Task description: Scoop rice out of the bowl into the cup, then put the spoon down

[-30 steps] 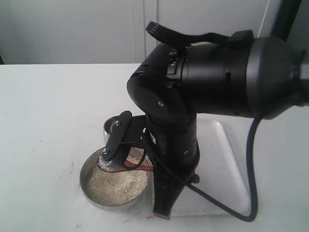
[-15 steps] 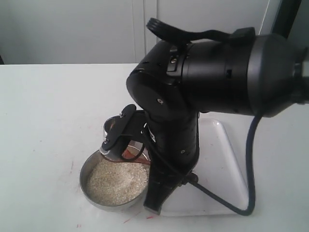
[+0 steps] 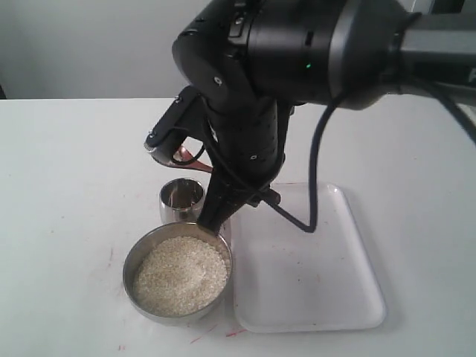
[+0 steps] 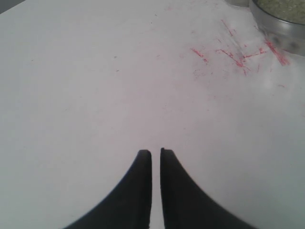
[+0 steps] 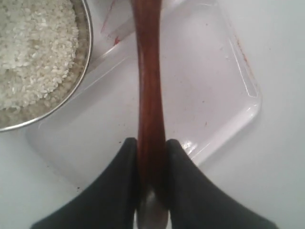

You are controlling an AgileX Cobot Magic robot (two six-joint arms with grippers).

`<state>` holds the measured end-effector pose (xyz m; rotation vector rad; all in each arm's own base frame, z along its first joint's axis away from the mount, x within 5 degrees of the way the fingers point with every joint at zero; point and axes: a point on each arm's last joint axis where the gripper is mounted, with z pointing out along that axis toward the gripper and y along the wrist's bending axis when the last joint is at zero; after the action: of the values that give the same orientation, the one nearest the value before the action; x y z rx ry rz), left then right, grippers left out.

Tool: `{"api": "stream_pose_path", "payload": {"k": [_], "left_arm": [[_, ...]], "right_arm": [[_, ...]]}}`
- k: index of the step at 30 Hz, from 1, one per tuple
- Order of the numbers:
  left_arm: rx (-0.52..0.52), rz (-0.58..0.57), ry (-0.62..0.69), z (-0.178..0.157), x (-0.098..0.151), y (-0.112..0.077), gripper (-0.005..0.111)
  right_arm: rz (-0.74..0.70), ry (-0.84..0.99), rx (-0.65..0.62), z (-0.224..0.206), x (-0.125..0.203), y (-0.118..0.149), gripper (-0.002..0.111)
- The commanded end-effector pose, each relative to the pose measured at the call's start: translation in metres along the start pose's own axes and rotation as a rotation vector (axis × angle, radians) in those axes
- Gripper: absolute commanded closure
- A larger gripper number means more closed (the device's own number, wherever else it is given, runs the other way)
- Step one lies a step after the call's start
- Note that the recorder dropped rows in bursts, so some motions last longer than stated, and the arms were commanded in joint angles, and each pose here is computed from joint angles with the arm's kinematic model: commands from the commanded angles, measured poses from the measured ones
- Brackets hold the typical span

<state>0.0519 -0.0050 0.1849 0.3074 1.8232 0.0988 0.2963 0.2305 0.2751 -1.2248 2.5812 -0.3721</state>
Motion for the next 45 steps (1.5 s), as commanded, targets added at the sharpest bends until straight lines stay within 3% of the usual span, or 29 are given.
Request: {"api": "stream_pose_path", "payload": {"k": [1,7,18,25,45], "left_arm": [[0.021,-0.007,0.057,0.001,0.007,-0.002,0.092],[0.021,-0.007,0.057,0.001,0.007,-0.002,0.092],[0.021,-0.007,0.057,0.001,0.007,-0.002,0.092],[0.021,-0.007,0.057,0.001,0.007,-0.002,0.092],[0.021,-0.007,0.057,0.001,0.007,-0.002,0.092]], "right_arm": [[-0.050,0.058,0.023,0.023,-0.007,0.000,0.108],[-0.116,0.114,0.128,0.043,-0.011,-0.004,0.108],[-0.249,0.127,0.182,0.042,-0.011,-0.010,0.108],[-0.322,0.142,0.294,0.039,-0.012,-0.020,0.108],[-0.475,0.169,0.326,0.038,-0.013,-0.022,0.108]]}}
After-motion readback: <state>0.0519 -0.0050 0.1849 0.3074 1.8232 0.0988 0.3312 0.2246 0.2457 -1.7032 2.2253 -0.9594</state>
